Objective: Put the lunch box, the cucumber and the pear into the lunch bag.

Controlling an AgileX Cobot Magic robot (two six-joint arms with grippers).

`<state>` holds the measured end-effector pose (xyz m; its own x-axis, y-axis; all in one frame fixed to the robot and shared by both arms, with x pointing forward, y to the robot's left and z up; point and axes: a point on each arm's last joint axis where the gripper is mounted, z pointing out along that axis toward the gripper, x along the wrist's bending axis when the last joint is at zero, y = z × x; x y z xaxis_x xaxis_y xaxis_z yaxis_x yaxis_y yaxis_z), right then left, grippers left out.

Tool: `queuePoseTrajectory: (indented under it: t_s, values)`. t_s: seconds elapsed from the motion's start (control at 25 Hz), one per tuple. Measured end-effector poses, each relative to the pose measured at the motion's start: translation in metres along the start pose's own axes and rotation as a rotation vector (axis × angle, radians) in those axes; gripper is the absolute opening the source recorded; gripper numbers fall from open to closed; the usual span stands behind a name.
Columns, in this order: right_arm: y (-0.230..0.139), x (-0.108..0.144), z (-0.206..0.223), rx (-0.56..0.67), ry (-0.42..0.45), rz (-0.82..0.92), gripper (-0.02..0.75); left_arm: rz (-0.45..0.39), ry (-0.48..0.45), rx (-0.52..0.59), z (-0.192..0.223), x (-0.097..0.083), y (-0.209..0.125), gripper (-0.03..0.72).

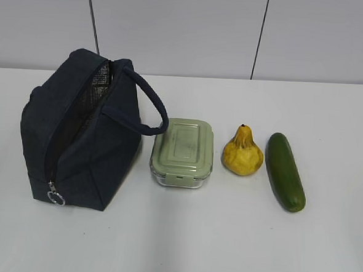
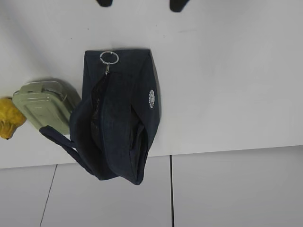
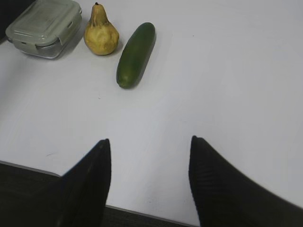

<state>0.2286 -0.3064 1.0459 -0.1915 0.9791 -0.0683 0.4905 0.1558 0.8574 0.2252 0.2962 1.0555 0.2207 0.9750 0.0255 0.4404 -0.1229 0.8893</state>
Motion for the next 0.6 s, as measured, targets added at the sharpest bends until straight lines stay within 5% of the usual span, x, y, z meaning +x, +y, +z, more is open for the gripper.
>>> queuePoseTrajectory:
  t_s: [0.6]
  values:
    - [0.0000,0.0000,0.0000,0.000,0.000,0.000,0.417,0.000,0.000,0.000,0.0000,0.0000,0.0000,0.237]
